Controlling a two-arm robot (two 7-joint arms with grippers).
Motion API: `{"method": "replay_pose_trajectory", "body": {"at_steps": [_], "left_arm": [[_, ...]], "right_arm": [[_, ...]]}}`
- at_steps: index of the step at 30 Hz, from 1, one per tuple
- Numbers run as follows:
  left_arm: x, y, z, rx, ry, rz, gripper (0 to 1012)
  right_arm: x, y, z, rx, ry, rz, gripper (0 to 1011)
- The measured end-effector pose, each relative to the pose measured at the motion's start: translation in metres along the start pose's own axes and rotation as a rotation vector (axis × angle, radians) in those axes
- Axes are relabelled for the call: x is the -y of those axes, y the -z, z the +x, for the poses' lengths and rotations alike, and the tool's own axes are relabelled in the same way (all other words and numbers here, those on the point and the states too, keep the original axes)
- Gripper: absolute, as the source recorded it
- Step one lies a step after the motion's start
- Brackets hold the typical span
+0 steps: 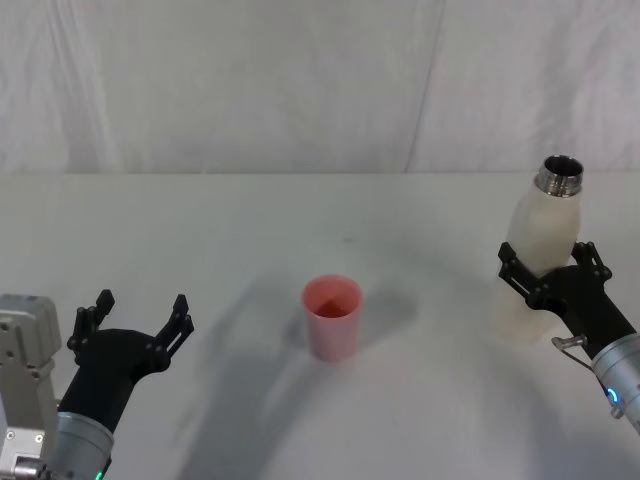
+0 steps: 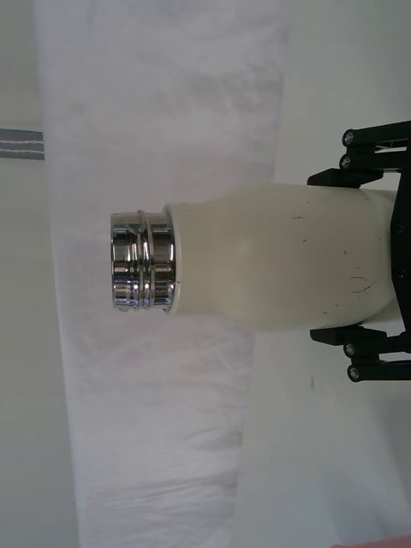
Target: Grasp the thermos with one hand and pour water into the cup lid.
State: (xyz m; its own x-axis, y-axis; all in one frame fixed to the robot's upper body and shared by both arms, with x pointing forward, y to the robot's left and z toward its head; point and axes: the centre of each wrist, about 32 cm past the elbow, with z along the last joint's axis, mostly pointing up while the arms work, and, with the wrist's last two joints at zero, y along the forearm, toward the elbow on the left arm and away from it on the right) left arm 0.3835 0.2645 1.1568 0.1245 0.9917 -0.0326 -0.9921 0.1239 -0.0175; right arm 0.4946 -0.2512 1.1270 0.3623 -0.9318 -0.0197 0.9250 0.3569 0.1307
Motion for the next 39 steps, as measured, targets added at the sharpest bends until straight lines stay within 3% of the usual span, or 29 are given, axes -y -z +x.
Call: {"method": "replay_pose_trajectory", "body": {"at_steps": [11, 18, 21, 28, 31, 39], "left_arm": [[0.0, 0.0, 0.0, 0.0, 0.0, 0.0, 1001], [0.0, 0.0, 0.0, 0.0, 0.0, 0.0, 1001], [0.0, 0.0, 0.0, 0.0, 0.0, 0.0, 1001], [0.0, 0.0, 0.0, 0.0, 0.0, 0.0, 1001], [0.0, 0.0, 0.0, 0.0, 0.0, 0.0, 1001], [0.0, 0.0, 0.0, 0.0, 0.0, 0.0, 1001]], "right_arm": [[0.0, -0.001, 0.0001, 0.007, -0.001, 0.0, 950], [-0.007, -0.019, 0.0017, 0.115, -0.025, -0.01, 950], [-0.012, -0.032, 0.0027, 0.17, -0.034, -0.004, 950], [-0.017, -0.052, 0.0054, 0.225, -0.047, 0.027, 950], [-0.018, -0.057, 0.0062, 0.244, -0.053, 0.035, 950], [-0.023, -0.066, 0.0074, 0.366, -0.109, 0.018, 950]]}}
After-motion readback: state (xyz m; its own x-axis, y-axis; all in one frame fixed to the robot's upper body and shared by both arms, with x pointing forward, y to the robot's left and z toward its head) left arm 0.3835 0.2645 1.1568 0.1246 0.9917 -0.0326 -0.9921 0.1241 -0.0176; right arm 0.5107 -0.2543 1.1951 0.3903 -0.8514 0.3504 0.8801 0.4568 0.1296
